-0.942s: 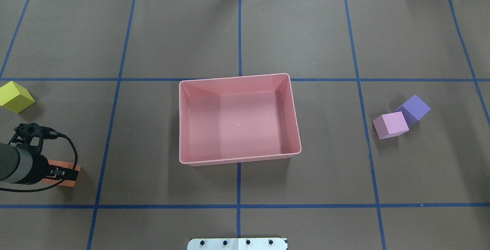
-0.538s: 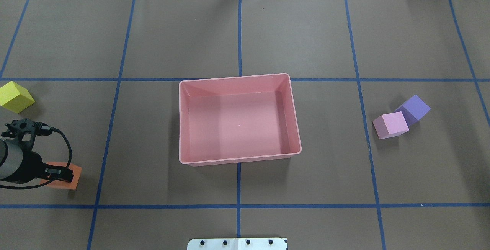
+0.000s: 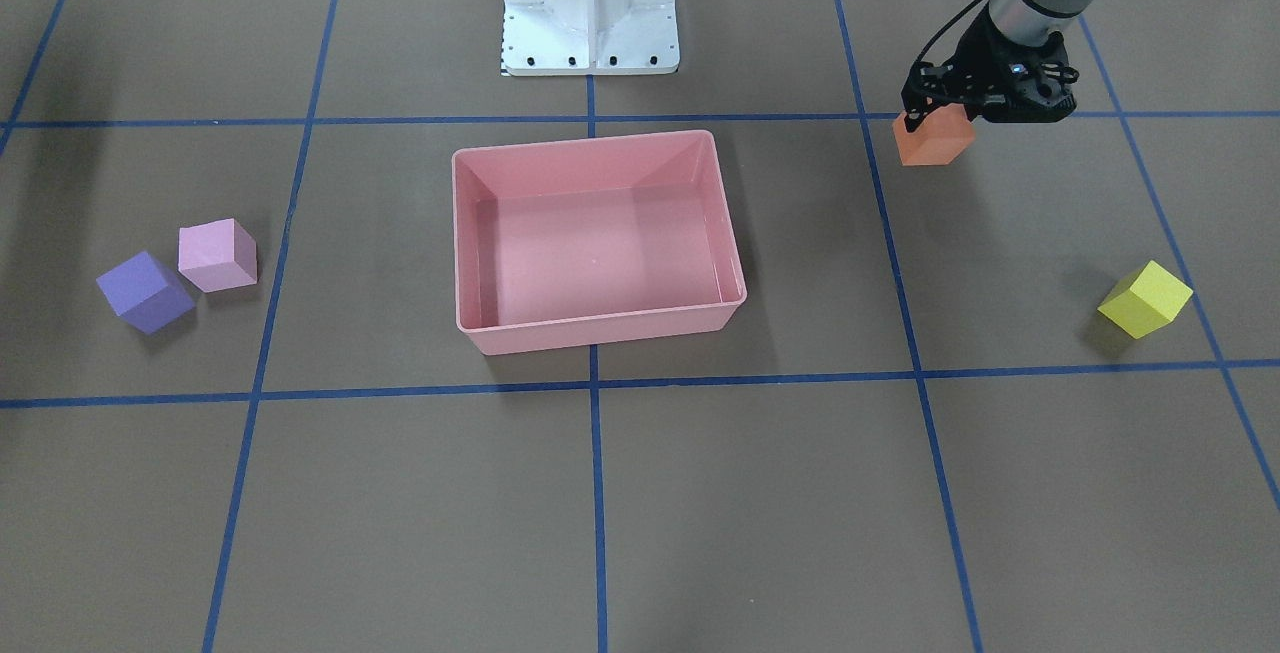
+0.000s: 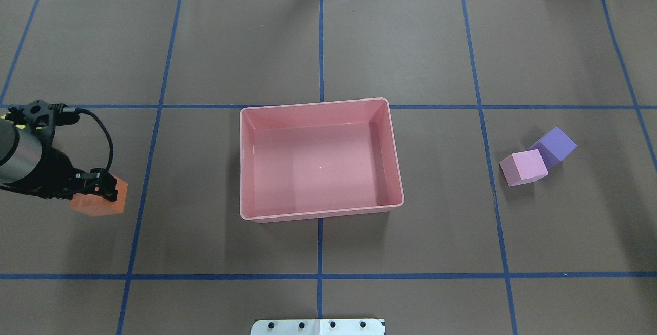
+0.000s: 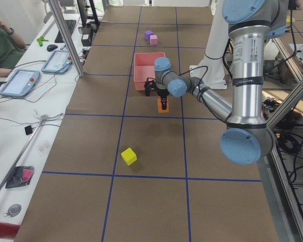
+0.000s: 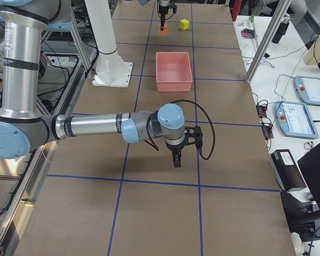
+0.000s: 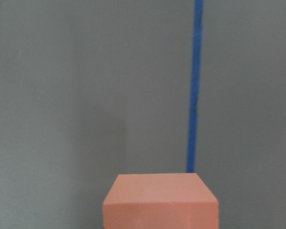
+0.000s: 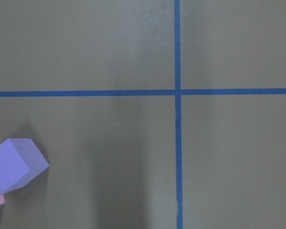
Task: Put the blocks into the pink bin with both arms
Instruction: 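Carry orange cube into bin with left gripper while right grasps purple cube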
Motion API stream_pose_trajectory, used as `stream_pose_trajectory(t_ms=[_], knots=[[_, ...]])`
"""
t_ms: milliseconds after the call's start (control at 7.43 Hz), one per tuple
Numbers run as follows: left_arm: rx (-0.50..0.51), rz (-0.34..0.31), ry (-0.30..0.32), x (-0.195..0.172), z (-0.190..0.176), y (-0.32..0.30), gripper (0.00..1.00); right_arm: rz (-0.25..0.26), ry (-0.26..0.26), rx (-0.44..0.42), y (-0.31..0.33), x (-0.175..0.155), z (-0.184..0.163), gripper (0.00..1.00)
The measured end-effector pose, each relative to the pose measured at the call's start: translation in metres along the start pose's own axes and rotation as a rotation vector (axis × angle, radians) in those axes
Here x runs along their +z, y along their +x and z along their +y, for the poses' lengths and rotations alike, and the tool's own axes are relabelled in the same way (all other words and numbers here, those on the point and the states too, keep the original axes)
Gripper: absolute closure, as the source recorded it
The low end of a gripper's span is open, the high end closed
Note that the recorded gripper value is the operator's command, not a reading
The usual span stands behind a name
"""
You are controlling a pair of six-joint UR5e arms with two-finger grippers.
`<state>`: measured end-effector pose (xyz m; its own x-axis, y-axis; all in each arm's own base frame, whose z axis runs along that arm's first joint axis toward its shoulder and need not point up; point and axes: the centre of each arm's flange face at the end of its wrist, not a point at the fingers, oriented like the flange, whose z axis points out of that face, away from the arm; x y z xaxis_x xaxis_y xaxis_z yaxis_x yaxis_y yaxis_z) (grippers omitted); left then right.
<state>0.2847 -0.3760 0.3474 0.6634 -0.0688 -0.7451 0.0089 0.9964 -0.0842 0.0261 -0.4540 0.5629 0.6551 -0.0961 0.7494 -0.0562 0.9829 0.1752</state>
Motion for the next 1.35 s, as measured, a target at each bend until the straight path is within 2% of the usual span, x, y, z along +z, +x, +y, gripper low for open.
stream_pose_trajectory(t_ms=[269,538,942,1346], knots=[[-0.105,-0.003,0.008,-0.055,-0.021,0.099,1.00,-0.029,-0.024,-0.013,-0.088,0.027,-0.028,0.01],[-0.209,0.037,0.017,-0.087,-0.031,0.176,1.00,0.008,-0.030,-0.123,-0.157,0.076,-0.028,0.01],[-0.274,0.058,-0.007,-0.086,-0.024,0.248,1.00,0.001,-0.041,-0.258,-0.184,0.120,-0.008,0.01],[-0.286,0.036,0.005,-0.064,-0.006,0.311,1.00,0.005,-0.077,-0.383,-0.177,0.140,-0.002,0.00]])
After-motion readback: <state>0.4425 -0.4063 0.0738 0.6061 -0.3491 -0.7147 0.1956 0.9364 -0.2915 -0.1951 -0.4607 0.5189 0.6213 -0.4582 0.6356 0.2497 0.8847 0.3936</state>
